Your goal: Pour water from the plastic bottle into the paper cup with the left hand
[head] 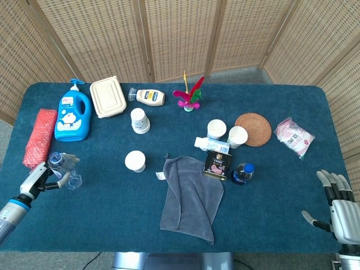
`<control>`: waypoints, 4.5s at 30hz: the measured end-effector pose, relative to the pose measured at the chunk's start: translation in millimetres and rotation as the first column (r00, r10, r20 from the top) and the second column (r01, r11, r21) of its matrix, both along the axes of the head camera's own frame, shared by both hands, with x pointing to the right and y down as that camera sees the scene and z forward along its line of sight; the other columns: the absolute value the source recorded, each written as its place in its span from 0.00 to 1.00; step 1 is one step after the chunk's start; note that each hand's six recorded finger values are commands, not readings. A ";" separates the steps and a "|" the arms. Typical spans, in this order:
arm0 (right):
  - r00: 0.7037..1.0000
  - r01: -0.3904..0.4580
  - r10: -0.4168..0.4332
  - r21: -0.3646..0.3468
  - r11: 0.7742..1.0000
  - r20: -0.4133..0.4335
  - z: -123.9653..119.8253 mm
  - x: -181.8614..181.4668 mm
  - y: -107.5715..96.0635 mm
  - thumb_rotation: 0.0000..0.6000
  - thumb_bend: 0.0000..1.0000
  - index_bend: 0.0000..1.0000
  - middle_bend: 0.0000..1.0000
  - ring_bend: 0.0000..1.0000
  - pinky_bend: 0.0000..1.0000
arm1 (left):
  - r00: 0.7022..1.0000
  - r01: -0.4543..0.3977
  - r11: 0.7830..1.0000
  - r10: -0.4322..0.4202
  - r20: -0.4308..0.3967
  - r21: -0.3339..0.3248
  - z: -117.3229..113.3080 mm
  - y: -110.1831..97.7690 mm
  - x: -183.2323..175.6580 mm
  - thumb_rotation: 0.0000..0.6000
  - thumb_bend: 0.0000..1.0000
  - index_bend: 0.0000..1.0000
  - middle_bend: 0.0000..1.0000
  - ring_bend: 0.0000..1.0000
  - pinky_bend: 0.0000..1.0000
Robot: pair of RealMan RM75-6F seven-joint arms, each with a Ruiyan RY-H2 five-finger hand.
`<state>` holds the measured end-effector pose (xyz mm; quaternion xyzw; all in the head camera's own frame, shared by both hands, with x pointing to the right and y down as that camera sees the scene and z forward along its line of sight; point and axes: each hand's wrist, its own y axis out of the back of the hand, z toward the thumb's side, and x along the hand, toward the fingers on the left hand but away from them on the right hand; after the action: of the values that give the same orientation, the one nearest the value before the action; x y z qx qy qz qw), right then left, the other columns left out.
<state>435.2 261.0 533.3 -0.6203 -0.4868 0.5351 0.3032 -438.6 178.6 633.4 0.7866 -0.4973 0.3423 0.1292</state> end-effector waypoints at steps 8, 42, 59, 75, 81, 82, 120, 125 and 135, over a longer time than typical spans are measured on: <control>1.000 -0.012 0.012 0.000 1.000 -0.005 -1.7 4.6 1.7 1.00 0.18 0.00 0.00 0.00 0.00 | 0.999 -0.017 1.000 0.018 -0.048 0.019 17.6 2.2 20.0 0.97 0.60 0.24 0.29 0.27 0.32; 1.000 -0.015 0.015 -0.002 1.000 -0.010 -2.2 3.2 -1.9 1.00 0.18 0.00 0.00 0.00 0.00 | 0.989 -0.145 0.987 0.147 -0.026 0.067 62.5 7.8 55.3 0.94 0.56 0.25 0.23 0.19 0.23; 1.000 -0.013 0.013 0.003 1.000 -0.003 -4.5 1.3 -1.3 1.00 0.18 0.00 0.00 0.00 0.00 | 0.987 -0.161 0.984 0.161 0.007 0.080 62.3 18.8 44.8 0.87 0.53 0.23 0.18 0.13 0.17; 1.000 -0.012 0.012 0.011 1.000 -0.003 -6.2 1.0 -0.6 1.00 0.18 0.00 0.00 0.00 0.00 | 0.976 -0.214 0.973 0.210 0.058 0.090 63.9 26.7 41.4 0.87 0.48 0.21 0.15 0.11 0.14; 1.000 -0.014 0.014 0.011 1.000 -0.003 -5.7 1.5 -0.3 1.00 0.18 0.00 0.00 0.00 0.00 | 0.973 -0.226 0.970 0.220 0.070 0.091 64.2 29.0 40.8 0.87 0.45 0.21 0.14 0.10 0.13; 1.000 -0.013 0.013 0.012 1.000 -0.003 -5.7 1.5 -0.4 1.00 0.18 0.00 0.00 0.00 0.00 | 0.973 -0.224 0.970 0.218 0.070 0.091 64.1 29.3 40.2 0.87 0.44 0.20 0.14 0.10 0.13; 1.000 0.005 -0.005 0.027 1.000 0.006 -8.0 -4.8 -3.5 1.00 0.19 0.00 0.00 0.00 0.00 | 0.962 -0.255 0.963 0.242 0.128 0.090 51.4 40.1 15.8 0.63 0.33 0.00 0.00 0.00 0.00; 1.000 0.009 -0.009 0.027 1.000 0.006 -8.3 -6.2 -4.2 1.00 0.19 0.00 0.00 0.00 0.00 | 0.957 -0.266 0.958 0.248 0.150 0.109 41.2 39.5 9.8 0.63 0.33 0.00 0.00 0.00 0.00; 1.000 0.012 -0.012 0.028 1.000 0.003 -9.4 -7.4 -5.2 1.00 0.19 0.00 0.00 0.00 0.00 | 0.940 -0.301 0.947 0.275 0.203 0.111 18.7 39.3 -4.5 0.64 0.33 0.00 0.00 0.00 0.00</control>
<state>427.8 255.7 524.0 -0.6196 -0.4911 0.5255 0.3144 -443.2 218.0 652.2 0.8230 -0.4092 0.3932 -0.0247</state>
